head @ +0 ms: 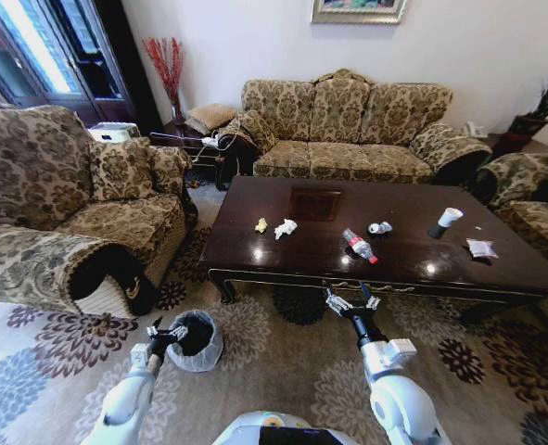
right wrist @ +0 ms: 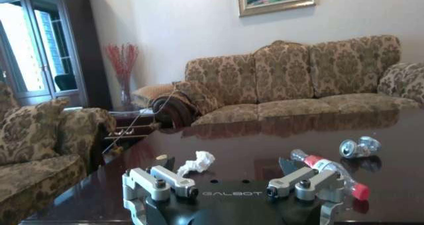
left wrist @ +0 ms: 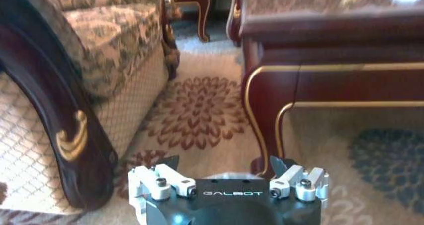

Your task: Move to the front of the table and place the trash on the table into the trash bin.

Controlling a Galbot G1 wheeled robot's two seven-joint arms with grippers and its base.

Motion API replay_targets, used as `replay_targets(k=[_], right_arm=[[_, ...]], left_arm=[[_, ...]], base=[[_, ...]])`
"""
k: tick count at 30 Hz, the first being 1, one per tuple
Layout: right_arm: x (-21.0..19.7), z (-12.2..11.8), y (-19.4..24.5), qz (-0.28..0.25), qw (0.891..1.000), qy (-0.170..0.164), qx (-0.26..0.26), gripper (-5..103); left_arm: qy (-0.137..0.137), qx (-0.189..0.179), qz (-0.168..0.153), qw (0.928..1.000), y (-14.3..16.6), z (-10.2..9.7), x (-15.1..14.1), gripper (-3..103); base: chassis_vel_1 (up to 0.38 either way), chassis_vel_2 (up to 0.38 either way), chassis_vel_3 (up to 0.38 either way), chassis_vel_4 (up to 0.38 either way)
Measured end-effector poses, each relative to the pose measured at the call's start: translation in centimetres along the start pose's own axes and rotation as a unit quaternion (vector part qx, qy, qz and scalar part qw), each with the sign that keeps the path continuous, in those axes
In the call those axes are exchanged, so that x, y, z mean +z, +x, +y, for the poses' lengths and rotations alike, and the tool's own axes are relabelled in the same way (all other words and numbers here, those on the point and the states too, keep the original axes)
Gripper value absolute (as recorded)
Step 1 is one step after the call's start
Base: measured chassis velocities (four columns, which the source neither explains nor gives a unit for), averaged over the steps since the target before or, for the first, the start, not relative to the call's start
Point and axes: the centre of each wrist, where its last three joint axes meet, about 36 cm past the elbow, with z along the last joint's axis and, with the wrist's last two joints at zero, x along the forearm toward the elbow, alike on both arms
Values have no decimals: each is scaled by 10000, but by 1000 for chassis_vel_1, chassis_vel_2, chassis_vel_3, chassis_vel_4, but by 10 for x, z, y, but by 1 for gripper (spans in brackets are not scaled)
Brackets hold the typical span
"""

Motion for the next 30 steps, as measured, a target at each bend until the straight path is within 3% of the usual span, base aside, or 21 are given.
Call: replay_targets(k=[7, 10, 15, 17, 24, 30], right_arm=[[1, -1, 7, 66, 10000, 11, 18, 100], [2, -1, 10, 121, 9999, 11, 112, 100], [4, -2, 12, 188, 9997, -5, 172, 100], [4, -1, 15, 217, 9997, -34, 144, 100], [5, 1, 18, 209, 9997, -75, 139, 100], [5, -3, 20, 205, 9996, -54, 166, 100]], left_arm=[[-54, -142, 407, 9991, -32, 8, 22, 95], [-160, -178, 616, 9978, -52, 13, 45, 93], [-214, -204, 731, 9969, -67, 17, 59, 94], [-266, -346, 666, 9968, -87, 20, 70, 94], [-428, -461, 648, 9959, -115, 28, 71, 94], [-598, -539, 897, 9927, -127, 36, 84, 94]], base=[[0, 0, 0, 0], [0, 0, 0, 0], [0, 0, 0, 0], [0, 0, 0, 0], [0, 0, 0, 0], [0, 0, 0, 0]])
